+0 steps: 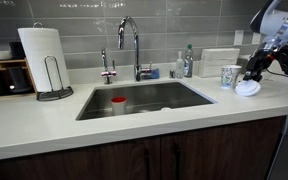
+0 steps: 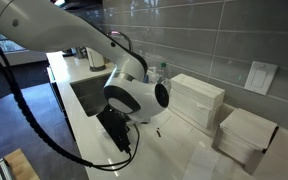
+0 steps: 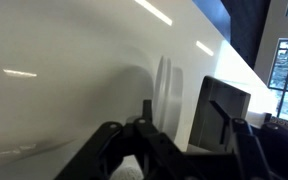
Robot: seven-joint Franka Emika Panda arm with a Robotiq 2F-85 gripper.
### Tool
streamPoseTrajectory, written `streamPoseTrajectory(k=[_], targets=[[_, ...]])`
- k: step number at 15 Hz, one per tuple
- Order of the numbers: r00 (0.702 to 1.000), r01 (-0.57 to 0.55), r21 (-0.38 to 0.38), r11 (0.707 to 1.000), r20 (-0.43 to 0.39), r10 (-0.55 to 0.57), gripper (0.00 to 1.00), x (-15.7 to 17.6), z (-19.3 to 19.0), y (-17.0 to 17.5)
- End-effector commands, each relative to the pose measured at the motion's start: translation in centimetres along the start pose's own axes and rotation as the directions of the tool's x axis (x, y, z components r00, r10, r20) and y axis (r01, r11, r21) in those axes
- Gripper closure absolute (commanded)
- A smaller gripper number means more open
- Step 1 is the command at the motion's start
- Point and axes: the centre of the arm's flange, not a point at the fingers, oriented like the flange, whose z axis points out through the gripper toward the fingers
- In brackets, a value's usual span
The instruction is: Flip the white paper cup lid one hundred and eighty degrees over
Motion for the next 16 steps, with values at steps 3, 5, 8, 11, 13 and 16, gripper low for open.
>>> streamPoseTrajectory(k=[3, 5, 8, 11, 13, 16], targets=[[1.0, -0.02, -0.107, 0.994, 0.005, 0.021, 0.28, 0.0, -1.0, 0.5], [0.999, -0.03, -0.171, 0.985, 0.006, 0.031, 0.14, -0.4, -1.6, 0.2], [0.998, -0.052, -0.297, 0.954, 0.002, 0.055, 0.0, -1.3, -2.4, -0.7], [0.996, -0.085, -0.418, 0.905, -0.013, 0.088, 0.0, -2.6, -2.6, -2.6], [0.995, -0.104, -0.501, 0.859, -0.044, 0.094, 0.0, -3.8, -2.3, -4.8], [0.993, -0.114, -0.596, 0.795, -0.091, 0.074, 0.0, -5.8, -1.6, -8.4]])
